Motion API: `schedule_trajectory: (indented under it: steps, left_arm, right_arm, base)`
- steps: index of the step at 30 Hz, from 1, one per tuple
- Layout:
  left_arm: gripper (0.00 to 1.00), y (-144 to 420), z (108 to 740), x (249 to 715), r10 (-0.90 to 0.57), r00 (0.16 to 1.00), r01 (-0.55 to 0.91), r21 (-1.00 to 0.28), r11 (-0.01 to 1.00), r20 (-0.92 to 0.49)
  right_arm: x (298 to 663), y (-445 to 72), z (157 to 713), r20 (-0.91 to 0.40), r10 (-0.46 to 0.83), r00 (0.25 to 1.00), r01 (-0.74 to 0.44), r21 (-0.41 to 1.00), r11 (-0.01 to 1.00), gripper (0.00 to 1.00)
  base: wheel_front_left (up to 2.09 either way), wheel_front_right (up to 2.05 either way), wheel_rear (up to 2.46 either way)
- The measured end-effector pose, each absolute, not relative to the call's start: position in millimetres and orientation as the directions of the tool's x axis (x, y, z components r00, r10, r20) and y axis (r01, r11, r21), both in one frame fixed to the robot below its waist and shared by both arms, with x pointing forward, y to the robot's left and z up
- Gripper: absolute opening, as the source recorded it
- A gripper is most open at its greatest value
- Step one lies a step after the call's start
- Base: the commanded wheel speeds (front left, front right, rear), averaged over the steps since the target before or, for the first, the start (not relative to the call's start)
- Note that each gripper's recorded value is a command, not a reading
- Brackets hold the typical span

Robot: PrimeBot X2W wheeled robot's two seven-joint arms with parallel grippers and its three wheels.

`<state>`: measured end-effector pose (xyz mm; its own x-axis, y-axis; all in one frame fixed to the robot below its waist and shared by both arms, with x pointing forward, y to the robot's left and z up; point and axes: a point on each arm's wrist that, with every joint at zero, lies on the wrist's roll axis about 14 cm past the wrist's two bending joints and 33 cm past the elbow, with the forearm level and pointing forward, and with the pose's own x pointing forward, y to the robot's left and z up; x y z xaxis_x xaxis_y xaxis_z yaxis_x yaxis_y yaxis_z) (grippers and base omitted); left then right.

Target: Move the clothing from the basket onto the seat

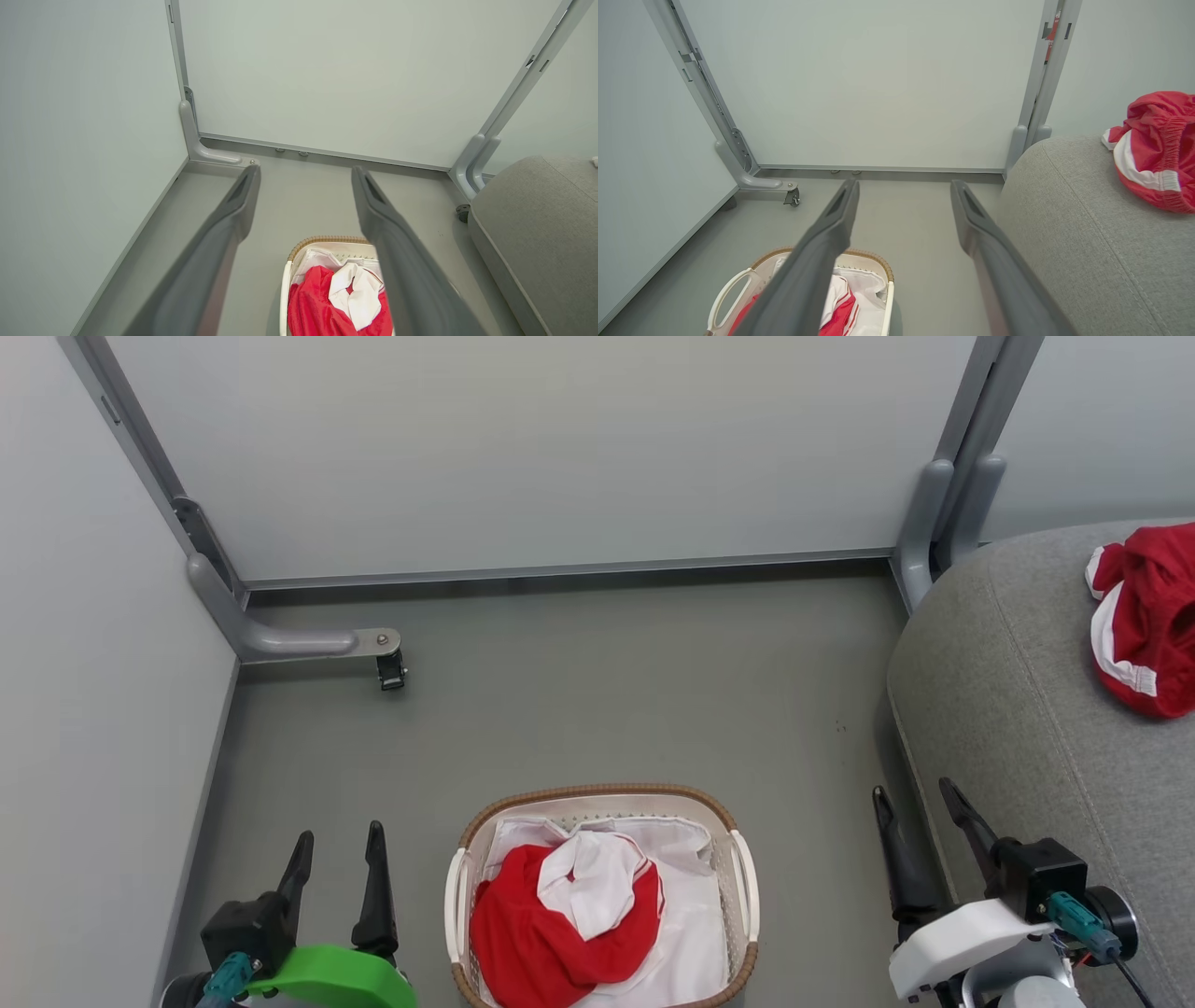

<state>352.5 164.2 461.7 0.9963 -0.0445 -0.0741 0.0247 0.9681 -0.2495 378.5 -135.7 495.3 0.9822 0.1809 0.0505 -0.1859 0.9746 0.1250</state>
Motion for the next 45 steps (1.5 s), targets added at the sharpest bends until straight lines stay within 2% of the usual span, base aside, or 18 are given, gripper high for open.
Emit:
schedule_trajectory:
  steps: [21, 29, 36, 45]
  left_arm:
    - [1.00, 163.1, 457.6, 353.5, -0.050, 0.995, 0.029, -0.244, 0.969, -0.081]
    - [1.00, 131.4, 465.9, 385.6, -0.179, 0.982, 0.164, -0.182, 0.970, -0.068]
    - [1.00, 89.8, 439.0, 426.8, -0.317, 0.931, 0.291, -0.156, 0.944, -0.180]
    - [1.00, 63.1, 339.7, 457.8, -0.402, 0.788, 0.398, -0.112, 0.910, -0.467]
  right_arm:
    - [377.6, -136.5, 489.4, 0.033, 0.178, 0.983, -0.181, 0.131, 0.975, 1.00]
    - [398.0, -140.6, 498.9, 0.063, 0.169, 0.984, -0.175, 0.096, 0.980, 1.00]
    - [437.4, -138.6, 513.7, 0.121, 0.176, 0.977, -0.185, 0.069, 0.980, 1.00]
    - [487.3, -134.2, 508.5, 0.156, 0.196, 0.968, -0.207, 0.055, 0.977, 1.00]
  base:
    - [0.00, 0.00, 0.00]
    - [0.00, 0.00, 0.00]
    - [0.00, 0.00, 0.00]
    - [0.00, 0.00, 0.00]
